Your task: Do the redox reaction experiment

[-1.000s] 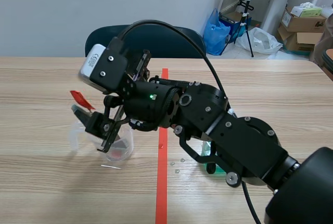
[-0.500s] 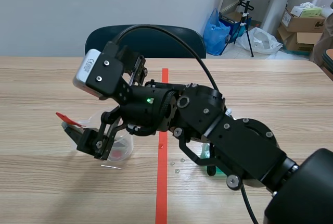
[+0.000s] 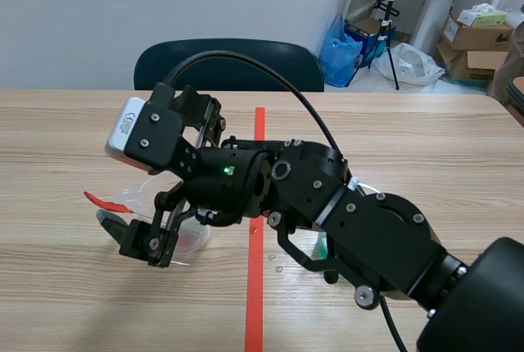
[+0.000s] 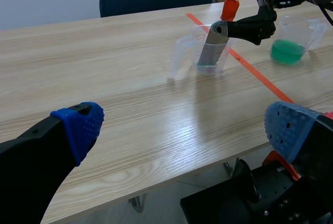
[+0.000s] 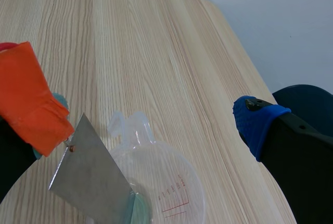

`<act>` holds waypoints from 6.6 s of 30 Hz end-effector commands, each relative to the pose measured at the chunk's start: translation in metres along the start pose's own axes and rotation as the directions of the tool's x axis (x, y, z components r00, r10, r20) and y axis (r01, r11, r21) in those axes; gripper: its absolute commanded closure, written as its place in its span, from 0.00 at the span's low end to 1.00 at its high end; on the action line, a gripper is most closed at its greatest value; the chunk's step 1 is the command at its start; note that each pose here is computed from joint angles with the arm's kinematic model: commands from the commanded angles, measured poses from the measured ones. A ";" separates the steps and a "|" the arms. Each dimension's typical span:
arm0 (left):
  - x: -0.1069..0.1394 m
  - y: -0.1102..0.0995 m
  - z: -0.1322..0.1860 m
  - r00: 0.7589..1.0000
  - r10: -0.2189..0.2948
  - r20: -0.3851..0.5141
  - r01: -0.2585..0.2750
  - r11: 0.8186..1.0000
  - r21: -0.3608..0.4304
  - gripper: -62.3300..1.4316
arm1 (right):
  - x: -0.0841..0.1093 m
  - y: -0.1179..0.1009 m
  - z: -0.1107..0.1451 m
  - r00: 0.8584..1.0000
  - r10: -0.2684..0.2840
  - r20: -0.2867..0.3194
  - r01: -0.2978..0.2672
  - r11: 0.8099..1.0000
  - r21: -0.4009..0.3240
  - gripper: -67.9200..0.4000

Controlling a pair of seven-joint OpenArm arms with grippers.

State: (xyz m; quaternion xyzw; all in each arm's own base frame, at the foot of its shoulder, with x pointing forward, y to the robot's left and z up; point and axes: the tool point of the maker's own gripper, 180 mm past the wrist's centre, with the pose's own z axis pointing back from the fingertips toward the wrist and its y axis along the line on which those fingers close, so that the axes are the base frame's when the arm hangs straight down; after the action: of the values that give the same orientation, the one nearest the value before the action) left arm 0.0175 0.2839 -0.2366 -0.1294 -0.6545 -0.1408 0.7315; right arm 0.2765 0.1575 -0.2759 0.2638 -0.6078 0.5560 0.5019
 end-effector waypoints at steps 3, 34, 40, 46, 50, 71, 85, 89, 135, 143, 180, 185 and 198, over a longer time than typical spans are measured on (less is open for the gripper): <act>0.005 -0.001 -0.002 1.000 0.005 0.030 -0.005 1.000 -0.001 0.00 | 0.009 -0.007 -0.001 0.999 0.006 0.032 -0.006 1.000 -0.013 0.00; 0.005 -0.001 -0.002 1.000 0.005 0.030 -0.005 1.000 -0.001 0.00 | 0.007 -0.002 0.000 1.000 -0.007 0.029 0.008 1.000 -0.014 0.00; 0.005 -0.001 -0.002 1.000 0.005 0.030 -0.005 1.000 -0.001 0.00 | 0.007 -0.002 0.000 1.000 -0.007 0.029 0.008 1.000 -0.014 0.00; 0.005 -0.001 -0.002 1.000 0.005 0.030 -0.005 1.000 -0.001 0.00 | 0.007 -0.002 0.000 1.000 -0.007 0.029 0.008 1.000 -0.014 0.00; 0.005 -0.001 -0.002 1.000 0.005 0.030 -0.005 1.000 -0.001 0.00 | 0.007 -0.002 0.000 1.000 -0.007 0.029 0.008 1.000 -0.014 0.00; 0.005 -0.001 -0.002 1.000 0.005 0.030 -0.005 1.000 -0.001 0.00 | 0.007 -0.002 0.000 1.000 -0.007 0.029 0.008 1.000 -0.014 0.00; 0.005 -0.001 -0.002 1.000 0.005 0.030 -0.005 1.000 -0.001 0.00 | 0.008 -0.002 -0.001 0.999 -0.008 0.032 0.008 1.000 -0.014 0.00; 0.005 -0.001 -0.002 1.000 0.005 0.030 -0.005 1.000 -0.001 0.00 | 0.008 0.000 -0.001 0.999 -0.015 0.034 0.015 1.000 -0.012 0.00; 0.054 -0.069 -0.097 0.976 -0.202 0.085 0.201 0.979 0.019 0.00 | 0.028 -0.049 0.159 0.994 -0.113 -0.006 0.096 0.865 -0.492 0.00; 0.043 -0.049 -0.143 0.957 -0.291 -0.020 0.291 0.955 0.062 0.00 | 0.042 -0.044 0.195 0.985 -0.173 0.020 0.153 0.807 -0.571 0.00; 0.042 -0.047 -0.182 0.964 -0.261 -0.050 0.263 0.963 0.063 0.03 | 0.028 -0.036 0.236 0.957 -0.290 -0.032 0.206 0.750 -0.629 0.00; 0.042 -0.047 -0.182 0.964 -0.261 -0.050 0.264 0.962 0.063 0.03 | 0.027 -0.036 0.236 0.956 -0.290 -0.032 0.206 0.749 -0.629 0.00; 0.042 -0.047 -0.182 0.964 -0.261 -0.050 0.264 0.962 0.063 0.03 | 0.027 -0.036 0.236 0.956 -0.290 -0.032 0.206 0.749 -0.629 0.00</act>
State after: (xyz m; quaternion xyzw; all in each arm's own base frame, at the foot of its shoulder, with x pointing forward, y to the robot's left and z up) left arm 0.1731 0.1699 -0.2199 -0.0120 -0.6492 -0.2222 0.7274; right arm 0.2223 -0.0675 -0.2166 0.1233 -0.6704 0.2722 0.6792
